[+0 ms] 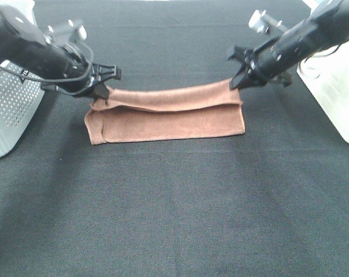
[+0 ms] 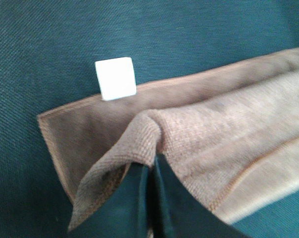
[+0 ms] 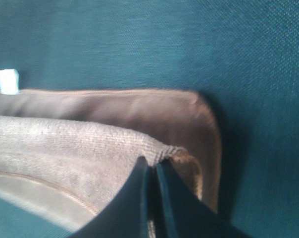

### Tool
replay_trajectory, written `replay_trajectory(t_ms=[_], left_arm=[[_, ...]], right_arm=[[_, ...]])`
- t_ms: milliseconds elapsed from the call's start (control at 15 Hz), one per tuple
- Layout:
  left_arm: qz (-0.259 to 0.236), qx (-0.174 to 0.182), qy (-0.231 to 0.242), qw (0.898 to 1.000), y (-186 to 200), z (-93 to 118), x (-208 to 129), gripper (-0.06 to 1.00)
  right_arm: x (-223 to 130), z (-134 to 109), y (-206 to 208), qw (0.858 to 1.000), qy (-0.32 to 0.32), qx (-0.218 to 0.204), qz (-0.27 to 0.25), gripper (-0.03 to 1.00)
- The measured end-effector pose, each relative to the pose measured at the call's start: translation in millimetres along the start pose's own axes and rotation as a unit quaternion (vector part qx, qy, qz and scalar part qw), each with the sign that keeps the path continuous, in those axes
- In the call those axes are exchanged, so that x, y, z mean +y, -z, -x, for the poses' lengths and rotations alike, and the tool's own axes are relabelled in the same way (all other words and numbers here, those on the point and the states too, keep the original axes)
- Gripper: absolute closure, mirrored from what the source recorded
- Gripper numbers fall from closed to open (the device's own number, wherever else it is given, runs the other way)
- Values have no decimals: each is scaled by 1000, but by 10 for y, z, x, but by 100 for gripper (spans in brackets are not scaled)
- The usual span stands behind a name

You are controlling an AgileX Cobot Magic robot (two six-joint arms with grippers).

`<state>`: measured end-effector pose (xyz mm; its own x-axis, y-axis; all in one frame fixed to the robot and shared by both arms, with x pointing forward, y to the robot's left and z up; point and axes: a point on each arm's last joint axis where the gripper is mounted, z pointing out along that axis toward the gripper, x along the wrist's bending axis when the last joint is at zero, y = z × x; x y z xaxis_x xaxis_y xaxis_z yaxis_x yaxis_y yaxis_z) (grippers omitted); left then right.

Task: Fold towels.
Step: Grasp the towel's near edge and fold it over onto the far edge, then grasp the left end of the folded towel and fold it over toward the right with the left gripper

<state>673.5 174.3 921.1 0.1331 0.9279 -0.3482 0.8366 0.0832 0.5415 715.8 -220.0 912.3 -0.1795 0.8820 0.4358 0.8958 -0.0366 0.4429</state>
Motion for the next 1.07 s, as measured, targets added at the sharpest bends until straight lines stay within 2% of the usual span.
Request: replay_trajectory(t_ms=[133,200,267,333,400,467,533,667,867,1067], left_arm=[[-16,0,7,1000,-134,-35,39,93],[-24,-1,18,1000,-191,-43,37,88],[-28,-2,36,999,-222,-45,42,70],[-29,-2,40,999,-221,-44,42,53],[-29,-1,39,999,-217,-44,44,34],[-30,3,30,999,-216,-51,45,23],[-37,7,25,999,-215,-59,31,18],[-49,15,31,998,-209,-82,16,16],[-91,51,91,990,-168,-279,-31,15],[-97,54,122,986,-263,-360,-87,17]], right_arm=[[-53,87,-147,1000,-8,-6,-8,91],[-62,99,-166,1000,-8,-7,-9,81],[-52,95,-165,1000,-10,-5,-7,58],[-31,85,-156,1000,-11,-3,-4,40],[-33,77,-151,1000,-11,0,-6,28],[-44,59,-135,1000,-10,5,-15,21],[-66,50,-123,1000,-9,6,-29,18],[-91,42,-94,999,-12,2,-48,17],[-164,63,-44,995,-31,-23,-94,16],[-182,73,-40,994,-33,-29,-104,16]])
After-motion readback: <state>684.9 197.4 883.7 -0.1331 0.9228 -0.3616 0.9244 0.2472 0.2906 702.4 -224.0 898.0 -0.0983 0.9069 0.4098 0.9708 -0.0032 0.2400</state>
